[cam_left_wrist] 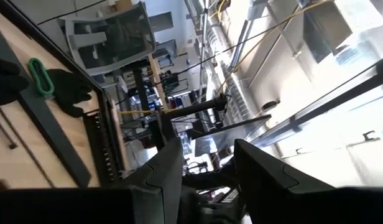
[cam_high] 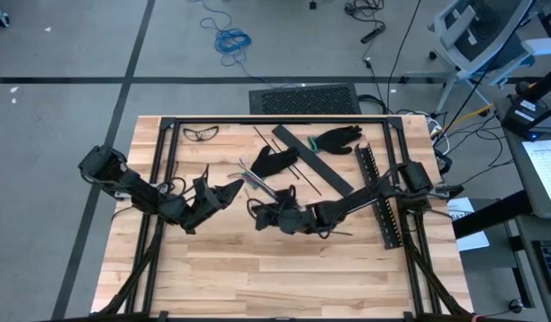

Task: Ziptie cables
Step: Wrap the black zip tie on the cable

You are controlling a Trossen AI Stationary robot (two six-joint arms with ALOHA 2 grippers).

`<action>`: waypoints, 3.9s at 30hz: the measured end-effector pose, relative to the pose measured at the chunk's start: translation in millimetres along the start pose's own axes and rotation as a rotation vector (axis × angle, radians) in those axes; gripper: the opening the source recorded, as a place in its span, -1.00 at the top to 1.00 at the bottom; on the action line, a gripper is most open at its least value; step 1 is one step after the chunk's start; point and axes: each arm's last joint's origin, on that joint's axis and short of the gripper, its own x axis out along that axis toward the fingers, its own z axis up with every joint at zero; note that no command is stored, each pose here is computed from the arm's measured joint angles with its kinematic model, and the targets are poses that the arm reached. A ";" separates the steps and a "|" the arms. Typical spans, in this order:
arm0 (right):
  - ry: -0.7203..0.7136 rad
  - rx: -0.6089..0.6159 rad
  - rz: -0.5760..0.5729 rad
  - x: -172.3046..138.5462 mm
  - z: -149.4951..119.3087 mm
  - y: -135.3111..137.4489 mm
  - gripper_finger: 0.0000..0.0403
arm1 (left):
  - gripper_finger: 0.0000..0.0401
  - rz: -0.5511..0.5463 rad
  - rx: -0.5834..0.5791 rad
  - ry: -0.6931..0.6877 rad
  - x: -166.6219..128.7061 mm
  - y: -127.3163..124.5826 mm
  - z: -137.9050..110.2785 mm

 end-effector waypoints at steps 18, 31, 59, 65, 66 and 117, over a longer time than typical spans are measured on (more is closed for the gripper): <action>0.299 -0.131 -0.012 -41.0 -56.3 27.1 1.00 | 0.30 -0.027 -0.015 0.020 -0.1 -3.6 1.6; 0.511 -0.201 0.334 -44.9 -56.2 51.8 1.00 | 0.30 -0.007 0.122 -0.016 2.4 -2.1 3.9; 0.412 -0.239 0.143 -24.7 -25.8 34.9 0.12 | 0.30 -0.175 0.113 0.102 0.5 -20.0 10.8; 0.550 -0.354 0.064 -40.7 0.0 35.0 0.03 | 0.30 -0.194 0.108 0.121 -0.7 -21.6 10.3; 0.613 -0.387 -0.026 -49.2 0.9 28.4 0.04 | 0.30 -0.198 0.109 0.127 -1.2 -21.8 9.8; 0.915 -1.045 -0.341 -50.2 -50.6 -44.9 0.14 | 0.30 0.015 0.412 0.349 -5.0 13.0 -11.7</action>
